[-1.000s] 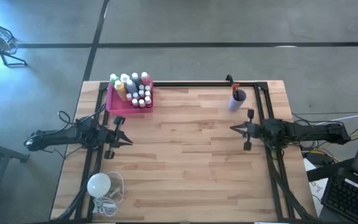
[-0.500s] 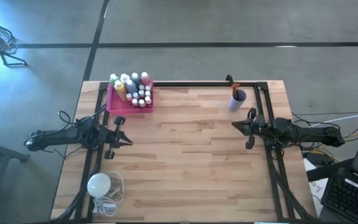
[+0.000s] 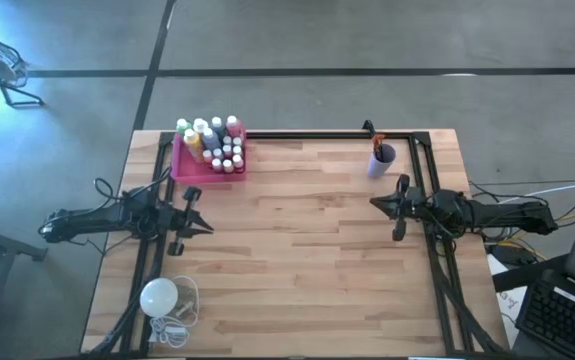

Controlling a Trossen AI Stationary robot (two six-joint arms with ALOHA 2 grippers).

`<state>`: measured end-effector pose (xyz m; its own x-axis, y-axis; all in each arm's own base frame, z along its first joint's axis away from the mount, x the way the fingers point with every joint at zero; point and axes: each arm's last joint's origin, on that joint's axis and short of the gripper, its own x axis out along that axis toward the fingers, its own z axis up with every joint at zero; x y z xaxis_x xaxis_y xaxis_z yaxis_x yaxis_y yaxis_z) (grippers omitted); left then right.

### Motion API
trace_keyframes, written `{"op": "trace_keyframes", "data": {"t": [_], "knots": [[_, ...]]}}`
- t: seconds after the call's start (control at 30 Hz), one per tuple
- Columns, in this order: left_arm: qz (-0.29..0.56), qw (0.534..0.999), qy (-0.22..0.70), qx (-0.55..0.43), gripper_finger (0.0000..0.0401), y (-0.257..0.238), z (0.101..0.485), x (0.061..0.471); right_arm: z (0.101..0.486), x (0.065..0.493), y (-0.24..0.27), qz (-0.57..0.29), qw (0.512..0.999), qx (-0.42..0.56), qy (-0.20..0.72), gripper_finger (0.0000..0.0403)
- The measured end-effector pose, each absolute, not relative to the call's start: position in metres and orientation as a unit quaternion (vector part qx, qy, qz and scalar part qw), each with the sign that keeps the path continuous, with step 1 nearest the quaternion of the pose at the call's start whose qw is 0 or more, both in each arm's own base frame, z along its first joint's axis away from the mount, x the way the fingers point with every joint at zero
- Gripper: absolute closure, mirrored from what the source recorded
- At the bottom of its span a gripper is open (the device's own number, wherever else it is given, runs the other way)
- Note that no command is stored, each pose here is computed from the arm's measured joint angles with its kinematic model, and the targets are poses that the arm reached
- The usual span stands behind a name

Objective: Pick & Place Paint Supplies
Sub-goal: Return to Home Position

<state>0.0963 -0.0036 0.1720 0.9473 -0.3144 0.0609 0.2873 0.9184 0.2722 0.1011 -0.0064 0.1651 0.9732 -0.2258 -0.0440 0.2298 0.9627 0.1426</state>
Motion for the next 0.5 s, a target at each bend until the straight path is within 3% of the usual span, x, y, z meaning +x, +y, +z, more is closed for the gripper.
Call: {"op": "trace_keyframes", "data": {"t": [0.5], "knots": [[-0.154,0.978,-0.051,0.131,0.0369,-0.0036,0.1718,0.0963,0.1653,0.1010,-0.0064,-0.115,0.991,0.072,0.013,0.0394]]}}
